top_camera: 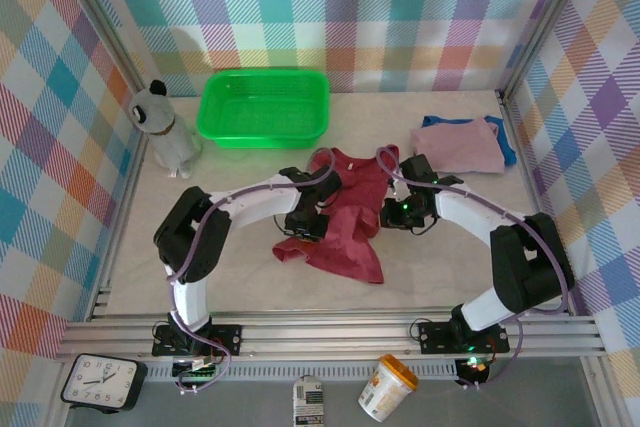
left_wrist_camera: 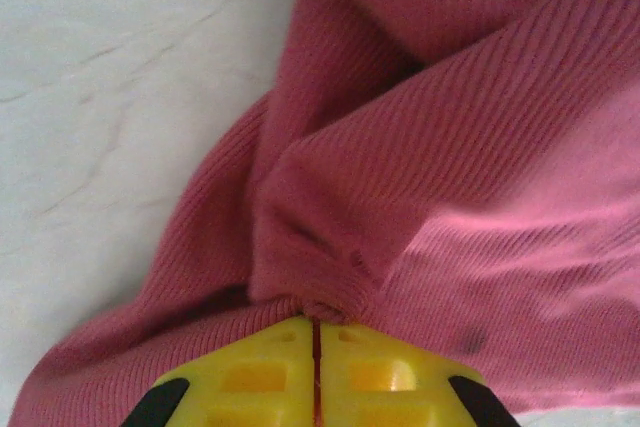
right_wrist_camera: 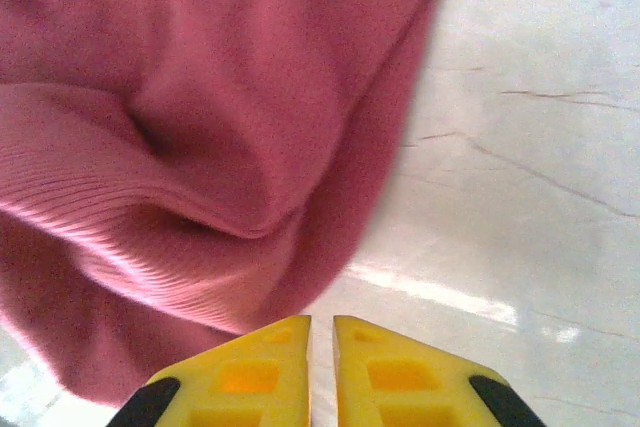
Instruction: Fold and stack the tank tops
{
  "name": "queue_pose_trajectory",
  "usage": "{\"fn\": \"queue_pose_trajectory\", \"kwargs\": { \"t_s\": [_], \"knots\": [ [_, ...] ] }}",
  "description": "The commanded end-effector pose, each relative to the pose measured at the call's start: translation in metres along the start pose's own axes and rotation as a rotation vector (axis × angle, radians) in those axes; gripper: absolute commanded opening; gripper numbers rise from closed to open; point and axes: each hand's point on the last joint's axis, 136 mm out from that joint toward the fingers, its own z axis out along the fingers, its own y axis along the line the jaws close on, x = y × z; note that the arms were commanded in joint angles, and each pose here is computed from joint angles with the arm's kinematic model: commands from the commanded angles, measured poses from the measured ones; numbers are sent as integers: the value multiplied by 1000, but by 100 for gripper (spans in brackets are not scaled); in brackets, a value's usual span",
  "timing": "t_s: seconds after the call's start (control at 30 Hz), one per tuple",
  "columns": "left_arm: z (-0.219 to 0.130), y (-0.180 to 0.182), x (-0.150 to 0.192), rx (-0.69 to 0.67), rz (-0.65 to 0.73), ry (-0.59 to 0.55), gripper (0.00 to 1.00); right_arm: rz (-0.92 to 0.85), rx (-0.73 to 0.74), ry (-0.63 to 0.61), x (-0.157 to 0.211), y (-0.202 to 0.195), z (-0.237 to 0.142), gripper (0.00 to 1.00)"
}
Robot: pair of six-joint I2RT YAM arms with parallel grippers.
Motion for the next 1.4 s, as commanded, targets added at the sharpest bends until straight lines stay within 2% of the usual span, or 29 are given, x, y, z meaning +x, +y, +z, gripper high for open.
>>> {"fn": "queue_pose_trajectory", "kwargs": {
  "t_s": [0.0, 0.13, 0.23, 0.4, 0.57, 0.7, 0.8, 0.93, 1.17, 1.37],
  "knots": [
    [-19, -23, -15, 95, 35, -45, 14, -53, 7, -33, -7, 2, -12, 18],
    [-35, -8, -4, 67, 25, -54, 34, -95, -130, -27, 16, 29, -20, 27],
    [-48, 16, 11, 20, -29, -63, 42, -105, -148, 21, 46, 37, -21, 32],
    [-60, 59, 54, -15, -234, -81, 46, -167, -129, 55, 85, 46, -26, 38],
    [-24, 61, 92, 107, -426, -56, 43, -228, -82, 118, 112, 49, -11, 44],
    [-13, 64, 81, 119, -448, -132, 42, -278, -51, 152, 115, 53, 3, 47],
    [-2, 68, 73, 76, -437, -131, 41, -317, -22, 152, 111, 58, 8, 51],
    [11, 74, 58, 54, -453, -152, 41, -308, 20, 189, 113, 53, 17, 52],
    [1, 79, 35, 23, -436, -197, 41, -309, 39, 208, 112, 52, 23, 53],
    [-3, 86, 29, -16, -407, -192, 40, -305, 45, 206, 113, 51, 22, 54]
  ]
}}
